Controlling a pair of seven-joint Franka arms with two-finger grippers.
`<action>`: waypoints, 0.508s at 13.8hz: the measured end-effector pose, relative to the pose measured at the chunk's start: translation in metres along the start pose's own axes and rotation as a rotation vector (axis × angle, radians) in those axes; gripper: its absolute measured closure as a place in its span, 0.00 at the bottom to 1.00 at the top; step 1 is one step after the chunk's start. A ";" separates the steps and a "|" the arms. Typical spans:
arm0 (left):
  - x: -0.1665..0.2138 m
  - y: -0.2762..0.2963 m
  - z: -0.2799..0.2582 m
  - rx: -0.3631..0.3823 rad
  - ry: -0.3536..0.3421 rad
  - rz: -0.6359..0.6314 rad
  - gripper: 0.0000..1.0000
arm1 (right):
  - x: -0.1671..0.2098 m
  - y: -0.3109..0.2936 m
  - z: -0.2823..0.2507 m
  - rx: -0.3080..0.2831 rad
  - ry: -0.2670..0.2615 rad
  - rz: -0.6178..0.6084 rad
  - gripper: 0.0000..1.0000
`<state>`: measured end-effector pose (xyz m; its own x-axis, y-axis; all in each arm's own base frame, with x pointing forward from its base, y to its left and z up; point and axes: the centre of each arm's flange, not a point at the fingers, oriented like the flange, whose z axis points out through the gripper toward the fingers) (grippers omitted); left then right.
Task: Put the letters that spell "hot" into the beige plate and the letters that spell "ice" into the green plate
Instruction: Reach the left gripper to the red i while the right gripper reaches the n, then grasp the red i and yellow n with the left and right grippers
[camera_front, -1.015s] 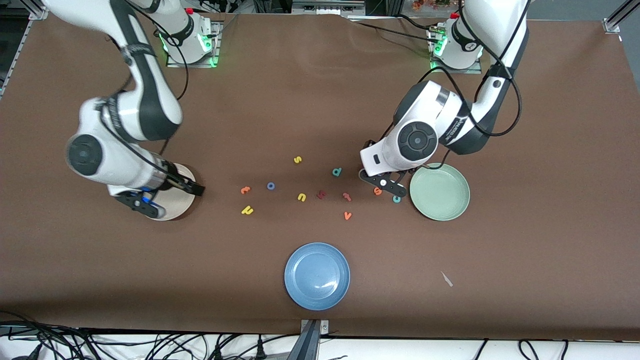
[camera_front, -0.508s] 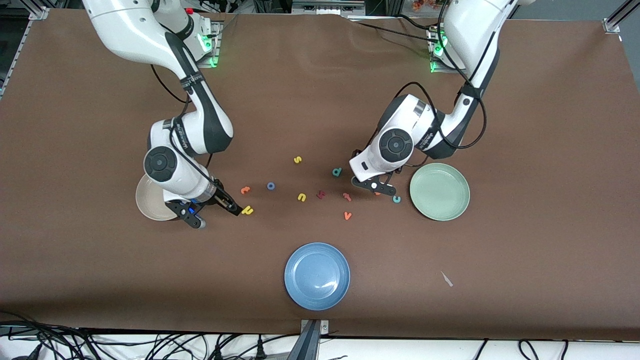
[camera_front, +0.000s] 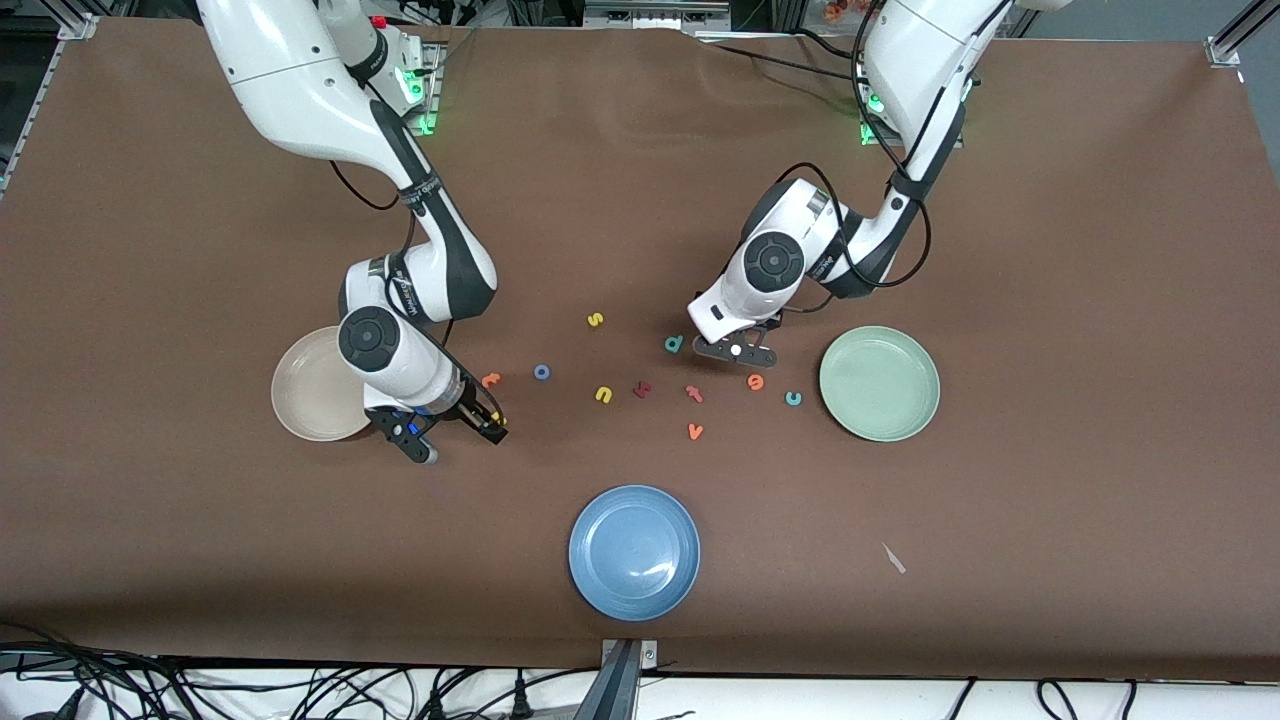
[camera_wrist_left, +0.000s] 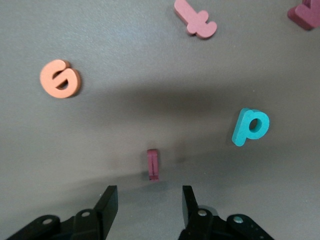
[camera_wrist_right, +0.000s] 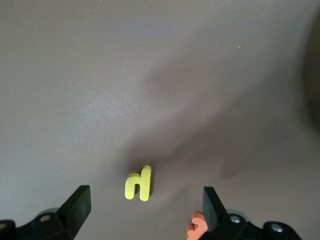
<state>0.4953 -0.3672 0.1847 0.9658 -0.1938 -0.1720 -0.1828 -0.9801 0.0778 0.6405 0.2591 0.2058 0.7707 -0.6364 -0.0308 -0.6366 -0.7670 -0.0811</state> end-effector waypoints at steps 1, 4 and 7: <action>0.000 0.001 0.003 0.000 0.011 0.006 0.41 | 0.000 -0.002 0.002 0.000 0.000 0.004 0.00; 0.003 0.002 0.010 -0.008 0.034 0.007 0.43 | 0.000 -0.007 0.012 -0.003 0.000 0.016 0.00; 0.004 -0.001 0.011 -0.008 0.037 0.004 0.66 | -0.002 -0.010 0.023 -0.009 -0.002 0.017 0.04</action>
<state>0.4972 -0.3679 0.1729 0.9713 -0.1954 -0.1357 -0.1849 -0.9790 0.0864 0.6460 0.2697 0.1838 0.7599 -0.6492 -0.0340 -0.6497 -0.7568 -0.0711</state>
